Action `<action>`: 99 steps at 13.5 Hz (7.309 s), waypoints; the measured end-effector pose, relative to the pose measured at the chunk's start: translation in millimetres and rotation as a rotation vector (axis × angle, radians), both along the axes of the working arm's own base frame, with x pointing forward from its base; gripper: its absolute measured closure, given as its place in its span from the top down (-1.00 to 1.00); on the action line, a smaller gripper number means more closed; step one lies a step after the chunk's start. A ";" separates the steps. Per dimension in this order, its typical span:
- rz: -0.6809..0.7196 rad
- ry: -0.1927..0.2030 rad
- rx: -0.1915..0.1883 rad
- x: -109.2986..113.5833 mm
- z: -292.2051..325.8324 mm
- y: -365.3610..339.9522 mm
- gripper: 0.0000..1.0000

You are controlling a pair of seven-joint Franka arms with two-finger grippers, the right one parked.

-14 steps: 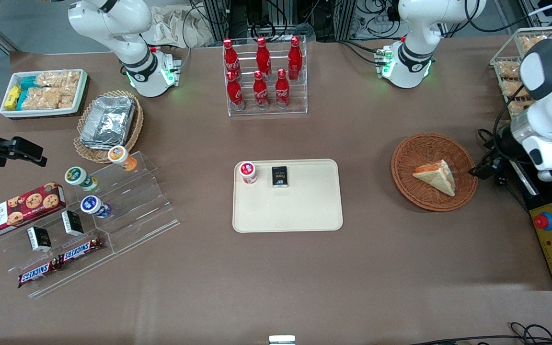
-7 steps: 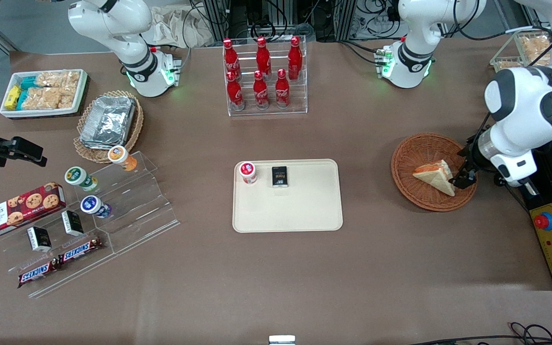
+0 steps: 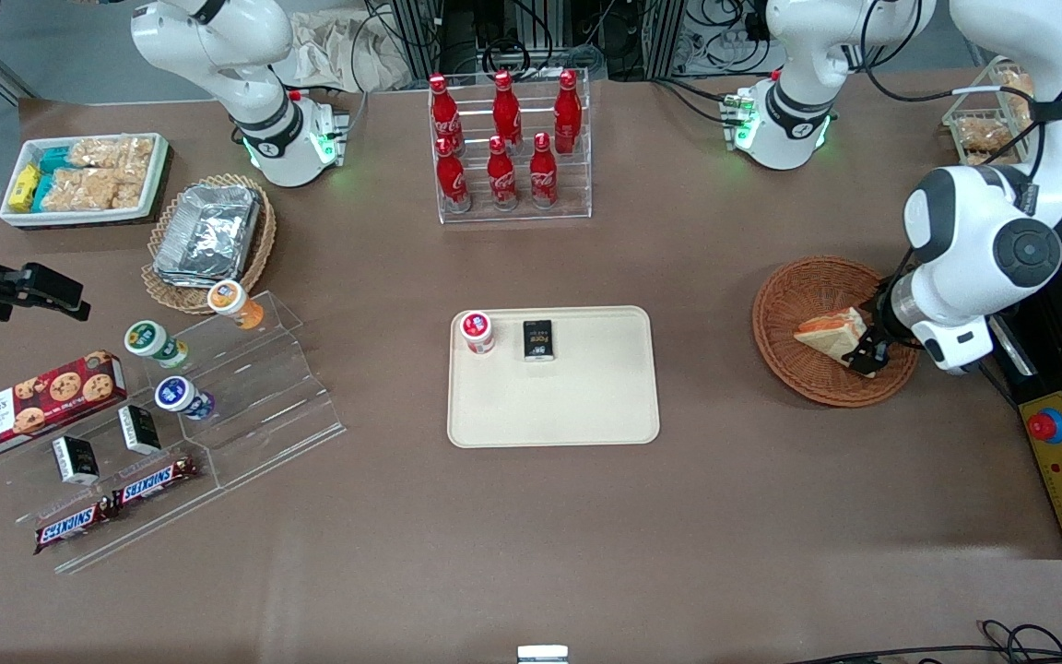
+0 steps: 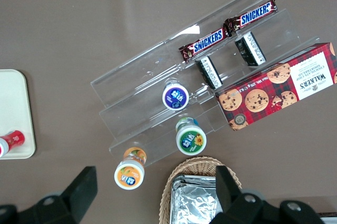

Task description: Place sandwich from basket to tray

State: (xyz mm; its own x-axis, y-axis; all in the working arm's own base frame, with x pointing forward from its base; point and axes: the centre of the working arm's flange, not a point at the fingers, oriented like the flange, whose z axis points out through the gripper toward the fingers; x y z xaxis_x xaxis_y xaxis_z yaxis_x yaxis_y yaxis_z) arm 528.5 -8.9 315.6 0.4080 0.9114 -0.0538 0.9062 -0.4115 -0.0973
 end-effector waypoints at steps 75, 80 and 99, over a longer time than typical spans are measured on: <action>-0.988 -0.162 -0.113 32.5 -16.1 -404.7 -0.94; -1.000 -0.108 -0.104 18.8 -40.1 -400.1 -0.94; -0.680 -0.154 -0.107 84.2 221.1 -278.3 1.00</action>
